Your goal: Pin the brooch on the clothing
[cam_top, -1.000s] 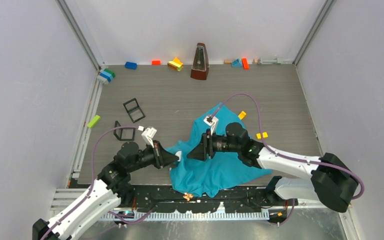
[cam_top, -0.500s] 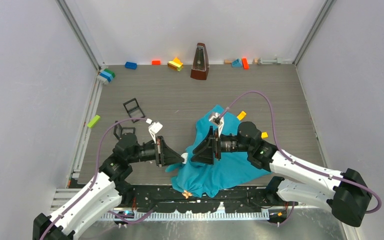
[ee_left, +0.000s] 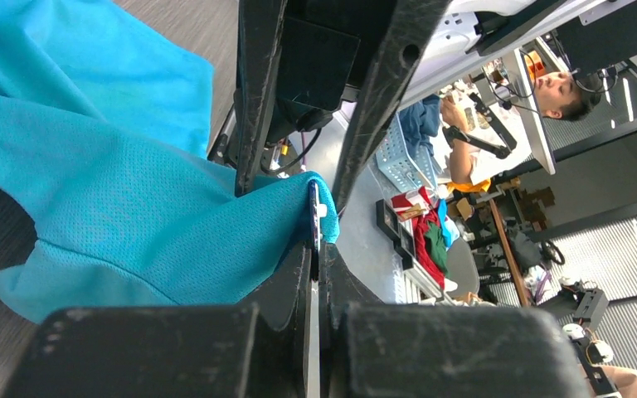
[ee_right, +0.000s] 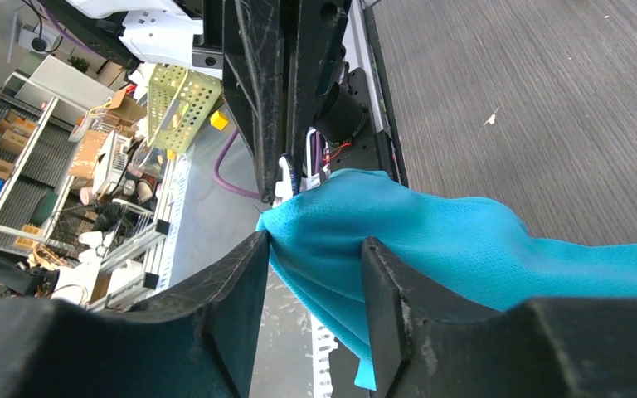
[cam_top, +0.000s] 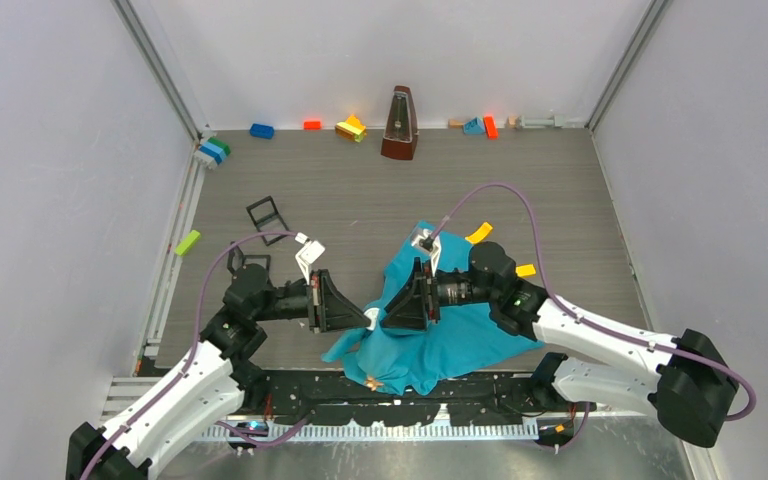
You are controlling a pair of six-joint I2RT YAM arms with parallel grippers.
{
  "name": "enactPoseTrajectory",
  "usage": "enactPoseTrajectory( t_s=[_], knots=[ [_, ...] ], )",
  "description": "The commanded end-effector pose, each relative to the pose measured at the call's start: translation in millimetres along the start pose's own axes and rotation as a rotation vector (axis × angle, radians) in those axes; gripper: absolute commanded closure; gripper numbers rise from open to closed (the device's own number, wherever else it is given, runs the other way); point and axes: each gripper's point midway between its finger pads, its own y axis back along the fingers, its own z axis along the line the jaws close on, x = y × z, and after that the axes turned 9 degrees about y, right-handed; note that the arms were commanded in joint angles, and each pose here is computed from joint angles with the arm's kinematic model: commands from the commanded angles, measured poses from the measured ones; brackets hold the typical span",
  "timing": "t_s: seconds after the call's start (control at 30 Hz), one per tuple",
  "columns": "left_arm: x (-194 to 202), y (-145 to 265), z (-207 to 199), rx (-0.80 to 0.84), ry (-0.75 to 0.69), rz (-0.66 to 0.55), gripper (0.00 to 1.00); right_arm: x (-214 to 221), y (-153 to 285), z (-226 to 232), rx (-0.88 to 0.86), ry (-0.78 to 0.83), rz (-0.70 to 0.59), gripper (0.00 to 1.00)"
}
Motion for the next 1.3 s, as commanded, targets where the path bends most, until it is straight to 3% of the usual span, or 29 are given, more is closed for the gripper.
enactPoseTrajectory(
  t_s=[0.0, 0.53, 1.03, 1.27],
  knots=[
    [-10.2, 0.8, -26.4, 0.08, -0.071, -0.007, 1.0, -20.4, -4.2, 11.4, -0.057, 0.053, -0.048, 0.53],
    [-8.4, 0.4, -26.5, 0.087, -0.065, 0.009, 1.0, -28.9, -9.6, 23.6, -0.119, 0.038, -0.077, 0.55],
    [-7.7, 1.2, -31.1, 0.099, -0.065, 0.018, 1.0, -21.2, -24.7, 3.0, -0.06, -0.02, -0.051, 0.69],
    [-8.3, 1.4, -32.4, 0.101, -0.07, 0.017, 1.0, -17.2, -24.9, -10.2, 0.008, -0.045, -0.063, 0.81]
  ],
)
